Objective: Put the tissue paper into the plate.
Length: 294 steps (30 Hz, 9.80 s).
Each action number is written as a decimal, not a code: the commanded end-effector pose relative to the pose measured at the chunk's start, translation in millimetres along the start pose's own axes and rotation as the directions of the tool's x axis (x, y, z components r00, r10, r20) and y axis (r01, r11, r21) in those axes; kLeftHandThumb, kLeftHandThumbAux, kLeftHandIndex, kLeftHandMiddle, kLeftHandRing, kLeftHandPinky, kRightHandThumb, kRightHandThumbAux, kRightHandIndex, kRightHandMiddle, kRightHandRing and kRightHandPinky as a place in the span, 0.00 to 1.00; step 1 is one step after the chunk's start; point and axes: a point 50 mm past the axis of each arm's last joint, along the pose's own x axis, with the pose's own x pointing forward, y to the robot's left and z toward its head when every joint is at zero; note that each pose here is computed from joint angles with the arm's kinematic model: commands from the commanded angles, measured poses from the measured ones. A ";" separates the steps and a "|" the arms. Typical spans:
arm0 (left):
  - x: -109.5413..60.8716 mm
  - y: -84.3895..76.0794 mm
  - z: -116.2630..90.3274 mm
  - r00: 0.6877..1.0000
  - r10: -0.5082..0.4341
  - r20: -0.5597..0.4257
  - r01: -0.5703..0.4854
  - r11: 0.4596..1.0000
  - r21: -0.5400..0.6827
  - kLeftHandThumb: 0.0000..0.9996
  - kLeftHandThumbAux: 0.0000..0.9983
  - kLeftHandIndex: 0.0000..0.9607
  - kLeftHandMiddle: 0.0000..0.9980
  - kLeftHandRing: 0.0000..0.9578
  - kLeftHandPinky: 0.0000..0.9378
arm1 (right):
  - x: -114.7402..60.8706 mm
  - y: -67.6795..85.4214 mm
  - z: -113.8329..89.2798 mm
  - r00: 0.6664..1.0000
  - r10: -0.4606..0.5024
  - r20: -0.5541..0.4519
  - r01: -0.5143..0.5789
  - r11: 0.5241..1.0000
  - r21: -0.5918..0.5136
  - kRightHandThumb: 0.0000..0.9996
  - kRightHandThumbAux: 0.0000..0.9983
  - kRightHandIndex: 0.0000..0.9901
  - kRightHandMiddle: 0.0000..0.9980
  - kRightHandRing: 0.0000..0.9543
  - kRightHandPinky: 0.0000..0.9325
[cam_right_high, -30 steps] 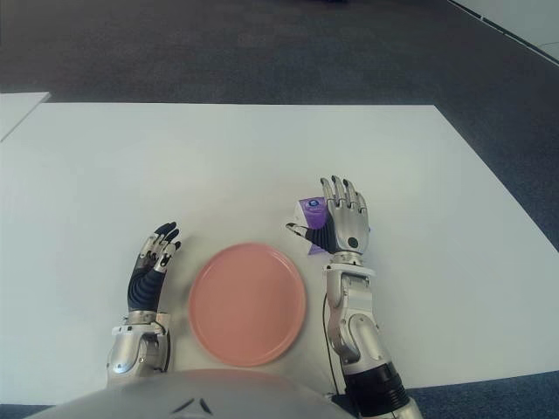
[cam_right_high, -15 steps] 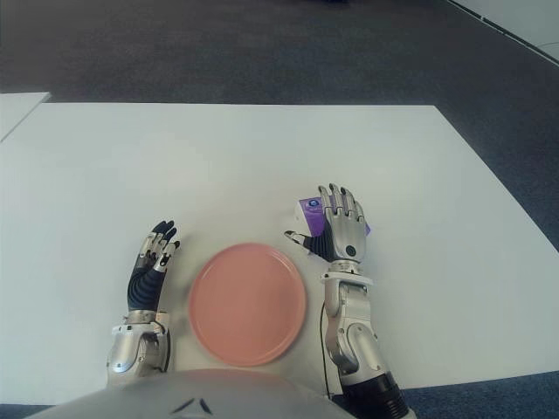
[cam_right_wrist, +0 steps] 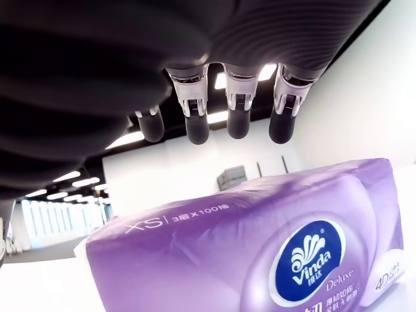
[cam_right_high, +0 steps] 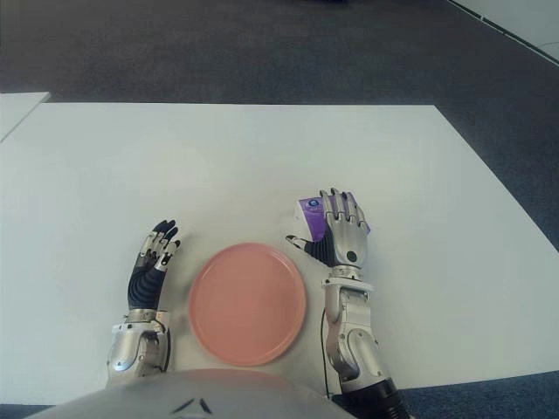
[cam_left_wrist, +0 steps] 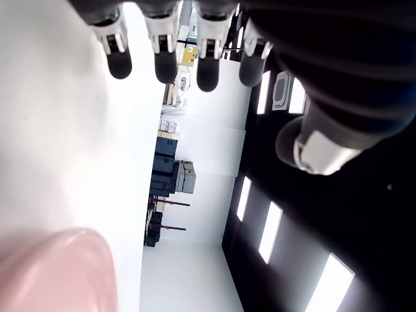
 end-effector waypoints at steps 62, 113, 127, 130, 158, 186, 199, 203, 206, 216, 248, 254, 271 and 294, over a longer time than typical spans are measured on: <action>-21.5 10.4 -38.5 0.976 0.068 -0.208 -0.056 0.996 0.063 0.10 0.55 0.18 0.14 0.12 0.12 | 16.4 17.0 -19.4 0.999 0.040 0.012 -0.040 0.999 -0.033 0.15 0.45 0.00 0.00 0.00 0.00; -23.0 13.8 -27.3 0.979 0.094 -0.182 -0.082 0.994 0.074 0.13 0.55 0.20 0.14 0.11 0.11 | 16.3 66.4 -45.9 0.989 0.139 -0.050 -0.140 0.990 -0.016 0.17 0.44 0.03 0.05 0.01 0.00; -20.3 11.9 -22.9 0.982 0.079 -0.172 -0.066 0.995 0.076 0.11 0.53 0.20 0.14 0.10 0.10 | 21.1 79.0 -51.5 0.971 0.216 -0.104 -0.217 0.976 0.008 0.14 0.45 0.02 0.02 0.00 0.00; -19.7 11.7 -22.4 0.982 0.077 -0.175 -0.064 0.995 0.081 0.11 0.54 0.20 0.14 0.10 0.09 | 22.8 80.9 -53.9 0.967 0.231 -0.109 -0.233 0.973 0.000 0.13 0.45 0.02 0.02 0.00 0.00; -13.4 10.9 -15.5 0.975 0.071 -0.209 -0.055 0.995 0.081 0.10 0.54 0.16 0.14 0.09 0.08 | 37.5 84.3 -56.7 0.960 0.252 -0.124 -0.258 0.966 -0.032 0.10 0.47 0.00 0.02 0.01 0.00; -6.5 8.1 -14.3 0.980 0.067 -0.188 -0.059 0.997 0.048 0.15 0.52 0.19 0.14 0.08 0.07 | 49.0 71.2 -54.8 0.986 0.147 -0.074 -0.150 0.988 -0.041 0.16 0.85 0.63 0.72 0.72 0.77; -3.2 7.8 -13.1 0.983 0.052 -0.177 -0.041 0.997 0.065 0.15 0.50 0.20 0.14 0.09 0.09 | 52.2 71.1 -62.0 0.985 0.160 -0.071 -0.160 0.987 -0.005 0.14 0.93 0.68 0.77 0.76 0.80; -2.6 7.9 -13.6 0.982 0.056 -0.178 -0.044 0.996 0.071 0.15 0.50 0.18 0.14 0.09 0.09 | 52.0 70.8 -61.9 0.985 0.159 -0.068 -0.159 0.987 0.009 0.14 0.94 0.69 0.77 0.76 0.80; -2.5 8.0 -14.8 0.981 0.058 -0.185 -0.045 0.996 0.074 0.14 0.50 0.17 0.14 0.09 0.08 | 52.1 70.9 -61.9 0.985 0.158 -0.066 -0.158 0.987 0.012 0.13 0.94 0.69 0.77 0.76 0.80; -3.4 8.1 -16.4 0.979 0.059 -0.196 -0.046 0.997 0.069 0.14 0.50 0.20 0.14 0.09 0.08 | 51.6 71.5 -62.7 0.987 0.151 -0.053 -0.152 0.988 -0.004 0.14 0.94 0.69 0.77 0.76 0.80; -5.9 18.0 -18.1 0.972 0.081 -0.220 -0.069 0.996 0.063 0.14 0.53 0.15 0.13 0.09 0.09 | 48.1 59.9 -52.8 0.996 0.077 0.035 -0.075 0.997 -0.035 0.16 0.93 0.70 0.79 0.78 0.81; -5.5 18.8 -17.0 0.977 0.074 -0.200 -0.065 0.997 0.051 0.15 0.54 0.18 0.16 0.12 0.14 | 56.9 35.1 -45.0 0.995 0.007 0.103 -0.002 0.999 -0.043 0.16 0.93 0.70 0.80 0.80 0.82; -5.3 20.6 -25.5 0.977 0.086 -0.195 -0.074 0.995 0.067 0.16 0.52 0.22 0.15 0.12 0.13 | 53.6 -34.2 -7.7 0.963 0.005 0.269 0.036 0.989 -0.145 0.16 0.89 0.75 0.84 0.85 0.87; -9.2 20.5 -25.4 0.976 0.070 -0.207 -0.052 0.994 0.093 0.15 0.57 0.25 0.17 0.13 0.10 | 42.7 -60.3 22.9 0.908 0.030 0.419 0.042 0.986 -0.161 0.21 0.88 0.73 0.86 0.88 0.92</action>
